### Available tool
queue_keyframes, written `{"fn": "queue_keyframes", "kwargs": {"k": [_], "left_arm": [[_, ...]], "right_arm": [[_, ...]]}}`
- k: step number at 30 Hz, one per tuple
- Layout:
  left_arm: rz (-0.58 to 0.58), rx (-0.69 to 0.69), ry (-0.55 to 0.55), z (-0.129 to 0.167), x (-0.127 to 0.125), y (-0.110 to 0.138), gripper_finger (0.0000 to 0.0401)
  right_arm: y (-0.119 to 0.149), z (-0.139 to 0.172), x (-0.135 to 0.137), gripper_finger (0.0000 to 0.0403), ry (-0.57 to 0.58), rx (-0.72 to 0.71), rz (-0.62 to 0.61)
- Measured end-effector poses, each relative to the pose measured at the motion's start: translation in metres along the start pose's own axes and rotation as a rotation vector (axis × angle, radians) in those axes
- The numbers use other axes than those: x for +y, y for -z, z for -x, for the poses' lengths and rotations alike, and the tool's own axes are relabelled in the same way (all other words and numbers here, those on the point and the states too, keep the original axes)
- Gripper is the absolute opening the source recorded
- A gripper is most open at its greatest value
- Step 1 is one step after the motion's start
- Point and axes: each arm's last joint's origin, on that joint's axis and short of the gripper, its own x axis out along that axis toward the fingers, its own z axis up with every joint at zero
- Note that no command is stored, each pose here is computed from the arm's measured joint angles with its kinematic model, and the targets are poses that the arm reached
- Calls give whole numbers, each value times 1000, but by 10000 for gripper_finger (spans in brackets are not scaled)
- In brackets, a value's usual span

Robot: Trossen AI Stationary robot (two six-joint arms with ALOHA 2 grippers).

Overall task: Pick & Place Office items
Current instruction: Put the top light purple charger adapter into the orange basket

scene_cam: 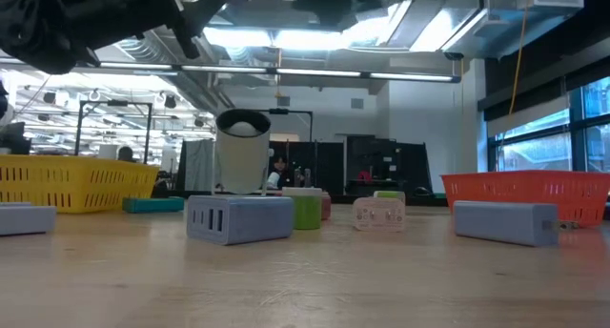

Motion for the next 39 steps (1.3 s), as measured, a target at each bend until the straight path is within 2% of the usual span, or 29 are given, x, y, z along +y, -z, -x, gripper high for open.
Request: {"fn": "queue_keyframes", "kwargs": {"k": [10,17,27,39], "left_arm": [[32,-9,38,-1,-1,-1,211],[37,-1,60,-1,-2,-1,211],[31,-15,91,-7,-5,-4,211],[35,16,89,-18,-5,-1,211]], "right_arm": [[-21,-30,23,233,-18,-42,48],[-28,-41,12,238,8,-52,-30],[-29,-45,10,291,-37,-99,-78],[-29,-49,6,286,-32,-107,-130]]}}
